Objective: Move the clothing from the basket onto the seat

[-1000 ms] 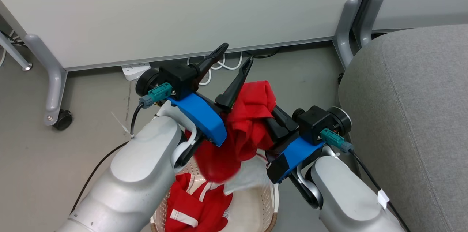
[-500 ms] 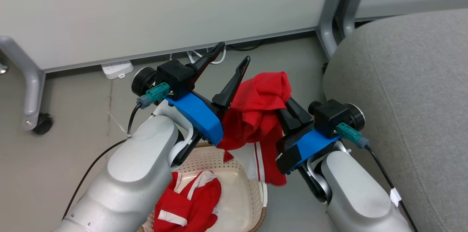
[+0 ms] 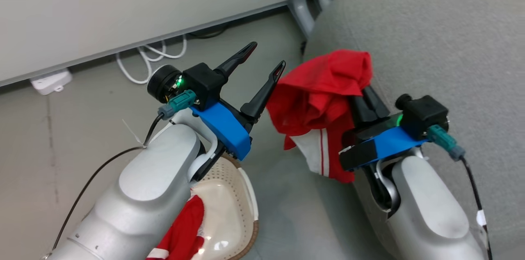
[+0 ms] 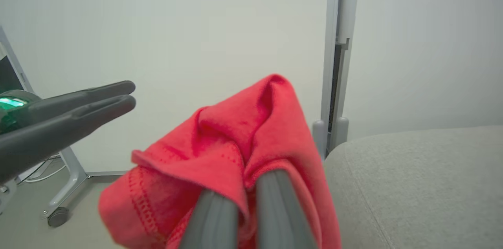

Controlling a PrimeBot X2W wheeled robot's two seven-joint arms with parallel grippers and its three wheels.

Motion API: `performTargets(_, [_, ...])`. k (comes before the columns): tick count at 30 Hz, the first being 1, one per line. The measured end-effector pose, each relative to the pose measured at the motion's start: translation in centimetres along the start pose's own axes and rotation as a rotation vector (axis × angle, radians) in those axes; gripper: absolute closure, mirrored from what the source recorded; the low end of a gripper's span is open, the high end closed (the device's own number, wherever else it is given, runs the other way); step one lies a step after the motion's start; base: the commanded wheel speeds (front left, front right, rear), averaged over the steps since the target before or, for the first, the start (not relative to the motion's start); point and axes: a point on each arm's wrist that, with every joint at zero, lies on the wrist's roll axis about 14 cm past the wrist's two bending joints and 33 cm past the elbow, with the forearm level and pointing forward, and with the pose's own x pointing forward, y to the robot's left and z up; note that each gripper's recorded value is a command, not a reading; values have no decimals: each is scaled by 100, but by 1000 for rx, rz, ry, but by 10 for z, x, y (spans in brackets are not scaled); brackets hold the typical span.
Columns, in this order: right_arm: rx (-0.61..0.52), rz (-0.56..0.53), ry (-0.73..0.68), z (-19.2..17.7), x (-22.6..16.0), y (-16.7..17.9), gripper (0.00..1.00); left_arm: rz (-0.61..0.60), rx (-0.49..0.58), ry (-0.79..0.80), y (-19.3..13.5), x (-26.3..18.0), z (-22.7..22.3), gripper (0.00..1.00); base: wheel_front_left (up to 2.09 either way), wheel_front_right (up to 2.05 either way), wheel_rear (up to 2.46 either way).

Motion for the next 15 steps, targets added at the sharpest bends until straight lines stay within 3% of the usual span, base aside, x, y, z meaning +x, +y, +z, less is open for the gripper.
performTargets(15, [-34,-375,28,-3,-71,-117,100,-245,-62,27,-70,48,-38,0,0,0,0])
